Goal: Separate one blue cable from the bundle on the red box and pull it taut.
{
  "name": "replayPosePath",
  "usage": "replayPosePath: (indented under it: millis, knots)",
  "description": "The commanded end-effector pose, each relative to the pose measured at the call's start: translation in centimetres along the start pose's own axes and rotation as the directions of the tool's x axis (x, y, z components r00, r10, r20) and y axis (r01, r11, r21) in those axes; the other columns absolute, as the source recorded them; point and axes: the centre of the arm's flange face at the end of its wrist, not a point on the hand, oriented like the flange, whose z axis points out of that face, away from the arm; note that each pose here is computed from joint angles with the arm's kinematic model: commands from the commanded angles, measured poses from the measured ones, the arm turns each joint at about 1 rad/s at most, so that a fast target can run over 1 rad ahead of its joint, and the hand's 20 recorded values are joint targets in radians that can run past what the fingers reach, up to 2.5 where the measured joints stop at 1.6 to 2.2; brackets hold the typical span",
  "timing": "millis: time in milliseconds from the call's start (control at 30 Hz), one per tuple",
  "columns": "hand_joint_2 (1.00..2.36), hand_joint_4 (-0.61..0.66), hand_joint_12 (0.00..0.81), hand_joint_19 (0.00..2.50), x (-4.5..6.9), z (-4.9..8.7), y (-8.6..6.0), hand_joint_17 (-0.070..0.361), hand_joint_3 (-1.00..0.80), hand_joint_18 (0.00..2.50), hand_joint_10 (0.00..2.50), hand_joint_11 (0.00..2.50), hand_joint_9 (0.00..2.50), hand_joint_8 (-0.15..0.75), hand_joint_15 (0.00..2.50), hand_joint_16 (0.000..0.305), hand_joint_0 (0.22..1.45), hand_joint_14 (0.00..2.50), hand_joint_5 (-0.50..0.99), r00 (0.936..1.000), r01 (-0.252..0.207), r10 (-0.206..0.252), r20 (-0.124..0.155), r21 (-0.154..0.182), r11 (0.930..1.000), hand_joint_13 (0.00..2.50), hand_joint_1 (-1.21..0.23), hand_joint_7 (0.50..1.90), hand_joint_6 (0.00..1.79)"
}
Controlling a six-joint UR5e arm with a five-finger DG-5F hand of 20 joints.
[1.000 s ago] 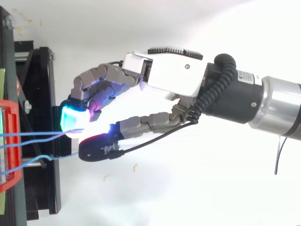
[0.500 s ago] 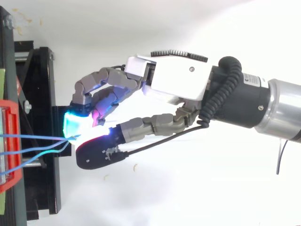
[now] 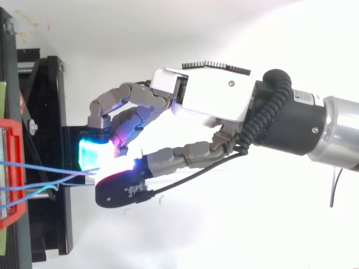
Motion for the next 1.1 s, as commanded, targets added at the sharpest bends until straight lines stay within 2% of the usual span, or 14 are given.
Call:
replayPosePath:
  millis: [0,133,333,433,600,733,1067]
  knots:
    - [1.02,0.02,0.384,0.36,0.03,-0.24,-0.09,0.107,-0.19,0.76,0.01,0.61,0.85,0.338,0.38,0.047,0.63,0.01,-0.18,1.0,0.003,-0.003,-0.006,0.016,0.9999,0.77,-0.87,1.03,0.9]
    - [1.02,0.01,0.378,0.34,0.34,-0.42,-0.13,0.106,-0.27,0.8,0.01,0.64,0.85,0.336,0.37,0.047,0.69,0.01,-0.19,0.9998,-0.017,0.017,-0.012,0.026,0.9995,0.79,-0.92,1.01,0.91]
    - [1.0,0.06,0.377,0.34,0.39,-0.51,0.0,0.104,-0.45,0.83,0.01,0.67,0.88,0.33,0.39,0.046,0.75,0.01,-0.19,0.9992,-0.037,0.037,-0.013,0.03,0.9989,0.81,-0.92,1.0,0.92]
    - [1.0,0.13,0.377,0.36,0.52,-0.63,0.35,0.103,-0.5,0.83,0.02,0.7,0.9,0.335,0.39,0.046,0.7,0.01,-0.19,0.999,-0.041,0.041,-0.016,0.027,0.9988,0.82,-0.91,1.01,0.91]
    - [1.0,0.16,0.394,0.4,0.64,-0.65,0.38,0.107,-0.5,0.84,0.01,0.68,0.96,0.355,0.41,0.047,0.57,0.01,-0.16,0.9989,-0.042,0.042,-0.019,0.027,0.9988,0.84,-0.67,1.05,0.89]
    - [1.0,0.17,0.404,0.42,0.48,-0.67,0.45,0.111,-0.5,0.85,0.01,0.68,0.99,0.368,0.42,0.049,0.54,0.01,-0.15,0.9986,-0.05,0.05,-0.015,0.027,0.9984,0.86,-0.6,1.06,0.88]
    - [1.0,0.17,0.411,0.45,0.59,-0.76,0.4,0.113,-0.47,0.86,0.01,0.68,1.0,0.372,0.42,0.05,0.54,0.01,-0.15,0.9982,-0.056,0.056,-0.019,0.034,0.9979,0.87,-0.58,1.06,0.87]
